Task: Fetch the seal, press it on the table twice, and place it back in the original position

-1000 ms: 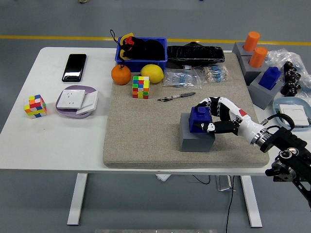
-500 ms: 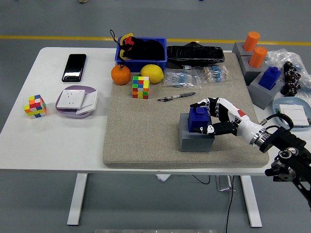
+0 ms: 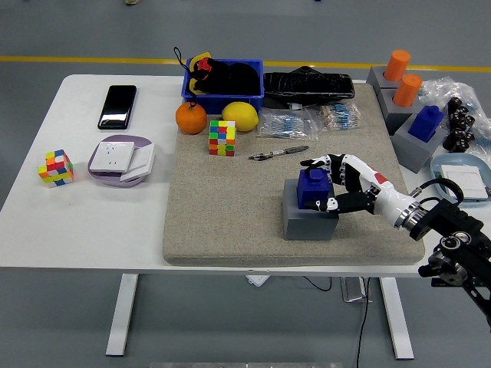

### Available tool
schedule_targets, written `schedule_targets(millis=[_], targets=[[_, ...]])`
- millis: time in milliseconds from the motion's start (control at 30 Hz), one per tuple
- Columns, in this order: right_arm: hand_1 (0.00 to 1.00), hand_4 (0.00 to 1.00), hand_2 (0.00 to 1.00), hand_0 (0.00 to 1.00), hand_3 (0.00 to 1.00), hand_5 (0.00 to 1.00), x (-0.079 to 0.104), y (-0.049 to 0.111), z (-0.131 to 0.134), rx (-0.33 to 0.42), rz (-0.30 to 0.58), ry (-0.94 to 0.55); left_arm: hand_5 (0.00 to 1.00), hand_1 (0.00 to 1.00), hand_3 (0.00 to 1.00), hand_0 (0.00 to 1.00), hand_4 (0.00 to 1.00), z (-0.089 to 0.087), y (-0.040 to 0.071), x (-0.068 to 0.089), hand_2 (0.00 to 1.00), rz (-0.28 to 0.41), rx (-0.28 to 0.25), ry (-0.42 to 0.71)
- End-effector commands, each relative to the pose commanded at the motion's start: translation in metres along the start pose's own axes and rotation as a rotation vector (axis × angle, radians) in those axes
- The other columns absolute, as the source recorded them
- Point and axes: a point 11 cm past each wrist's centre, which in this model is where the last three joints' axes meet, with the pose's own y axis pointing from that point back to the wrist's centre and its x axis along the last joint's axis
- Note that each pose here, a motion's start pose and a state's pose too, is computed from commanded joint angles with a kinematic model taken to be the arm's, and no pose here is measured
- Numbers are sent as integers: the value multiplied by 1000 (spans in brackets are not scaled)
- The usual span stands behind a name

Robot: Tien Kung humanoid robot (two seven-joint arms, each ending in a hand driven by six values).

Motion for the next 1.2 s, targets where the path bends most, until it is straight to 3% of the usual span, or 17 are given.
schedule_targets(millis=[100,133,333,800,1200], targets=[[832,998,849,814,842,36,0,0,-1,1,-2,3,469,750,777,795,814,-1,0,0,740,0,1,0],[857,998,878,847,878,112,0,0,-1,1,-3,4,469,750,777,795,814,-1,0,0,740,0,2,0],[864,998,885,854,882,132,0,-1,-8,11,-9,13,469,748,777,795,814,0,0,-1,740,-2,1,1],[855,998,875,849,880,105,8,0,-23,40,3,34,469,750,777,795,815,0,0,0,740,-1,1,1],[856,998,875,853,884,174,40,5,-31,48,75,57,469,750,777,795,815,-1,0,0,740,0,3,2]])
